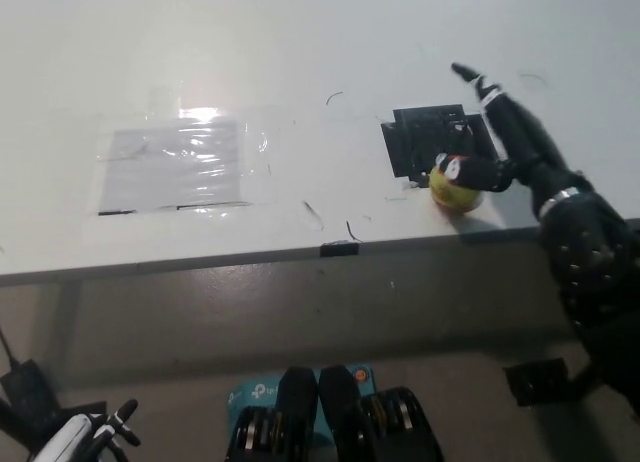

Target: The robot uses right hand to squeeze a small tennis ball placed on the black area of the table

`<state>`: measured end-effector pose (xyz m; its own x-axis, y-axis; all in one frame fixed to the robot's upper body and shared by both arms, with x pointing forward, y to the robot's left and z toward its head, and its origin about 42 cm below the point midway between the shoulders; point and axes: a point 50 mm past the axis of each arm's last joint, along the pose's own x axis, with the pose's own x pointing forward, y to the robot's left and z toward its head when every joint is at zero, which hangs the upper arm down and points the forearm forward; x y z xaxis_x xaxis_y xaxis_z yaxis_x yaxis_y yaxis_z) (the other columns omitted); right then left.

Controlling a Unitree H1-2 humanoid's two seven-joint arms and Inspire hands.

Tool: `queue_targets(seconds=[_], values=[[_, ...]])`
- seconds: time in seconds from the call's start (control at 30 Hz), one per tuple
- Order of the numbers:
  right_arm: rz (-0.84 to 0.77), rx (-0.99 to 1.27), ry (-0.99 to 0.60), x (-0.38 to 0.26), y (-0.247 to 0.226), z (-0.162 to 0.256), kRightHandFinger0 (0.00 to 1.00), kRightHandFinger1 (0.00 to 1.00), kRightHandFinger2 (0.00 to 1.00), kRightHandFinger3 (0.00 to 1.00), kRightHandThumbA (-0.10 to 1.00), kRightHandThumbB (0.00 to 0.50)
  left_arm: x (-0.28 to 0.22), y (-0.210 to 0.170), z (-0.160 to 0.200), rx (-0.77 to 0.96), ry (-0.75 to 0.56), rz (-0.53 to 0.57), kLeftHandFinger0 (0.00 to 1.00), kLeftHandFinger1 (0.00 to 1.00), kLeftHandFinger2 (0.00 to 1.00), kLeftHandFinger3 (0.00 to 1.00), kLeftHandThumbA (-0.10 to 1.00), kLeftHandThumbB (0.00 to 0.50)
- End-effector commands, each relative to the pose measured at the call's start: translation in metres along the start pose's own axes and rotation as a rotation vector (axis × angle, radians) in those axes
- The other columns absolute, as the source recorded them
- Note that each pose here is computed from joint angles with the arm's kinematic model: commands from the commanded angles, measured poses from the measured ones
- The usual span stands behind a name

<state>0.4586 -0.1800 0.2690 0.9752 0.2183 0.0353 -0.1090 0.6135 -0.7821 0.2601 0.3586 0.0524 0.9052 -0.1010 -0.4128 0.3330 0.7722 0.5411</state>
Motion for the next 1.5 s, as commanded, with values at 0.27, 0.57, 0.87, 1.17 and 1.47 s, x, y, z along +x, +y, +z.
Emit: queue_targets(seconds=[0.27,0.57,0.87,1.17,1.47], values=[[-0.028,-0.114,0.083,0.036,0.019,-0.010,1.00,1.00,1.00,1.00,0.70,0.486,0.003,0.013,0.006,0.021,-0.022,-0.001,0.18,0.16,0.38,0.47,1.00,0.500],[0.012,-0.103,0.141,0.039,0.057,-0.044,1.00,1.00,1.00,1.00,0.61,0.464,0.003,0.011,0.008,0.033,-0.024,-0.018,0.20,0.16,0.37,0.55,1.00,0.500],[0.021,0.019,0.090,0.042,0.088,-0.037,1.00,1.00,1.00,1.00,0.20,0.223,0.007,0.010,0.015,0.051,-0.051,-0.032,0.15,0.13,0.34,0.45,1.00,0.490],[-0.016,-0.069,0.000,0.039,0.089,-0.048,0.00,0.01,0.20,0.99,-0.10,0.000,0.005,0.009,0.020,0.061,-0.056,-0.038,0.15,0.13,0.33,0.44,1.00,0.495],[-0.173,-0.233,-0.093,0.031,0.086,-0.050,0.00,0.21,0.56,0.49,-0.10,0.214,-0.007,0.000,0.006,0.053,-0.022,-0.043,0.21,0.16,0.37,0.49,1.00,0.500]])
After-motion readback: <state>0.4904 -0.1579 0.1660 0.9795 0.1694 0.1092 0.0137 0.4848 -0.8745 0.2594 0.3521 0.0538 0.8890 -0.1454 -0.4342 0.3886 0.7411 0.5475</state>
